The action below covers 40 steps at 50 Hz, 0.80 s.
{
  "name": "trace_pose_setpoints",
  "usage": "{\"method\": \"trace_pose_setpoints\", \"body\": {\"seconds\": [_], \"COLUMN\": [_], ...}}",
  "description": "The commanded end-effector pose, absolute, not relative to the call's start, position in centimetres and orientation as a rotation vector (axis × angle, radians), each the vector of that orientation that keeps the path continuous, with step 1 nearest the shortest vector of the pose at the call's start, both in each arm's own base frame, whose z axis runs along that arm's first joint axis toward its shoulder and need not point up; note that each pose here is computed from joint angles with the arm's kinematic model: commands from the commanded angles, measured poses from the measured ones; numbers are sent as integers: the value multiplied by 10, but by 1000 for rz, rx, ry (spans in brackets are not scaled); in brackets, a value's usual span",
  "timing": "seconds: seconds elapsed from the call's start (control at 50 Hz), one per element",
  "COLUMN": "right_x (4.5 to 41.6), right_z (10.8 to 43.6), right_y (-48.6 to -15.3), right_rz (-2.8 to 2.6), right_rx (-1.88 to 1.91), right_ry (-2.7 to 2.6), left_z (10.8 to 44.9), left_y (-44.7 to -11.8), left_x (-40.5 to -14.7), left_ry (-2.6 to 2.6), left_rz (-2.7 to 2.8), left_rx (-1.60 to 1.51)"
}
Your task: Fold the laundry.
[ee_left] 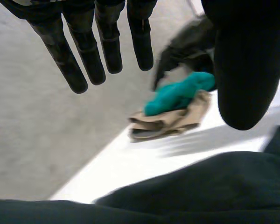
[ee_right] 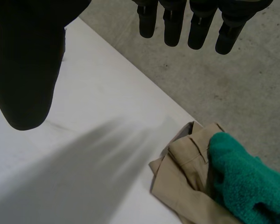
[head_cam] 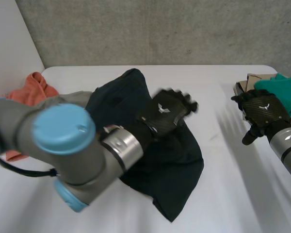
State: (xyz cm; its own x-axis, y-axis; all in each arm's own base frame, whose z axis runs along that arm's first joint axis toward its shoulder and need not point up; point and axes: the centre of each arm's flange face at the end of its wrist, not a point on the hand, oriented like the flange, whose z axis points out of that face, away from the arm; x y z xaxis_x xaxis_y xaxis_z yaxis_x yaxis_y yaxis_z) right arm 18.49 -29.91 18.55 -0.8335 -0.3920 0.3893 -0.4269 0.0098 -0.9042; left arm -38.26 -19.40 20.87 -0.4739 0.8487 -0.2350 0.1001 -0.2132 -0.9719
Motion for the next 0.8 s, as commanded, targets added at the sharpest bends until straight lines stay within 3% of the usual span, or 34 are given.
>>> {"method": "trace_pose_setpoints", "body": {"seconds": [0.02,0.2,0.28,0.42,0.56,0.7,0.8], "right_x": [193,237,265,323,353,372,371], "right_z": [202,228,237,223,189,154,148], "right_y": [-307,-283,-265,-221,-211,-221,-232], "right_rz": [2062,2103,2081,1989,1939,1907,1854], "right_rx": [962,1235,1370,1602,1708,1772,1723], "right_ry": [-2155,-2227,-2278,-2340,-2298,-2184,-2078], "left_z": [267,296,286,260,218,214,215], "left_y": [-213,-212,-231,-255,-266,-268,-268], "left_x": [-324,-275,-253,-224,-221,-218,-218], "left_ry": [-1573,-1655,-1786,-2049,-2239,-2258,-2248], "left_rz": [2008,2215,2261,2225,2057,2046,2050], "left_rx": [-951,-770,-695,-647,-686,-678,-678]}}
